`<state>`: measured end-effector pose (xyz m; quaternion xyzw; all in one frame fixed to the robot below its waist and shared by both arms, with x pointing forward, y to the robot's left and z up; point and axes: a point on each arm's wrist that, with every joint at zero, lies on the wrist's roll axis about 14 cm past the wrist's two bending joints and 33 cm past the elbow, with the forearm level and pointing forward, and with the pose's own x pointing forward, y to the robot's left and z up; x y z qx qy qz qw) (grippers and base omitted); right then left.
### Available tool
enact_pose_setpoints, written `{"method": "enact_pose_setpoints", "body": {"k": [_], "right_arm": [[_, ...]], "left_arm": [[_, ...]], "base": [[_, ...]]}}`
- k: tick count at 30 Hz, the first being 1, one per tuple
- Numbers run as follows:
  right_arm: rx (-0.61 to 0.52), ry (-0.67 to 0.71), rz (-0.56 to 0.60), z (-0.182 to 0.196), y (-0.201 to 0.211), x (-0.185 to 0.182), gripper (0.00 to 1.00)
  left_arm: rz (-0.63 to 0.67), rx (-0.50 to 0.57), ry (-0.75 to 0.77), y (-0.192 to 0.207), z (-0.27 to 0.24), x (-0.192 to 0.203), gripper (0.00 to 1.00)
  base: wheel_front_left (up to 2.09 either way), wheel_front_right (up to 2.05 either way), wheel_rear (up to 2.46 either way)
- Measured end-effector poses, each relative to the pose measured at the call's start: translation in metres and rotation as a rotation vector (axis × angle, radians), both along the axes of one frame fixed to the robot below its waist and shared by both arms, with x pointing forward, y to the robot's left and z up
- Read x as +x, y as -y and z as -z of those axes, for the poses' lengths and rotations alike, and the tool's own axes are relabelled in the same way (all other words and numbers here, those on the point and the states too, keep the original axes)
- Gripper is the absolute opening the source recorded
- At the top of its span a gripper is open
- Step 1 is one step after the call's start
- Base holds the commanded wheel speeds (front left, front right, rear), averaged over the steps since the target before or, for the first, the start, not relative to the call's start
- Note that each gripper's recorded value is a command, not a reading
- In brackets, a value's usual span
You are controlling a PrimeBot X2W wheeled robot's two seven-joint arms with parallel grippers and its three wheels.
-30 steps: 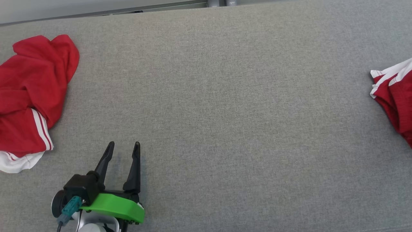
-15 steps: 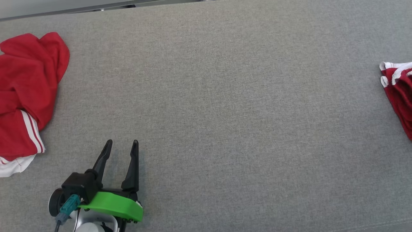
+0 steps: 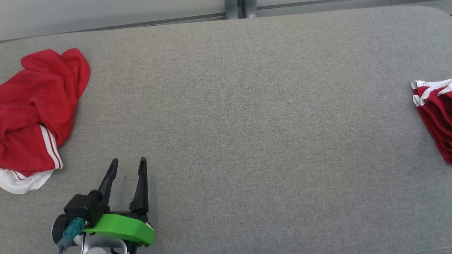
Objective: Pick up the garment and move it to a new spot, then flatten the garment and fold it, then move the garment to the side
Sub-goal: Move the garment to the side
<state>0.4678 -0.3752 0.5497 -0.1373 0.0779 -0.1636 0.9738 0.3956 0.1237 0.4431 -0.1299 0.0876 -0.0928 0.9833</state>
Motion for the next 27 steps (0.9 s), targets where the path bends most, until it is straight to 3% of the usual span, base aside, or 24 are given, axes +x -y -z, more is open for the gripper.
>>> {"method": "enact_pose_setpoints", "body": {"k": [12,24,27], "right_arm": [[0.046,0.230,-0.178,-0.030,-0.076,-0.029,1.00],[0.136,0.265,-0.328,0.000,-0.146,-0.060,1.00],[0.169,0.233,-0.363,0.022,-0.164,-0.074,1.00]], "left_arm": [[-0.096,0.037,0.095,-0.038,-0.031,-0.012,1.00],[-0.170,0.059,0.131,-0.070,-0.043,-0.030,1.00],[-0.187,0.065,0.141,-0.076,-0.046,-0.037,1.00]], "base": [[0.00,0.00,0.00],[0.00,0.00,0.00],[0.00,0.00,0.00]]}}
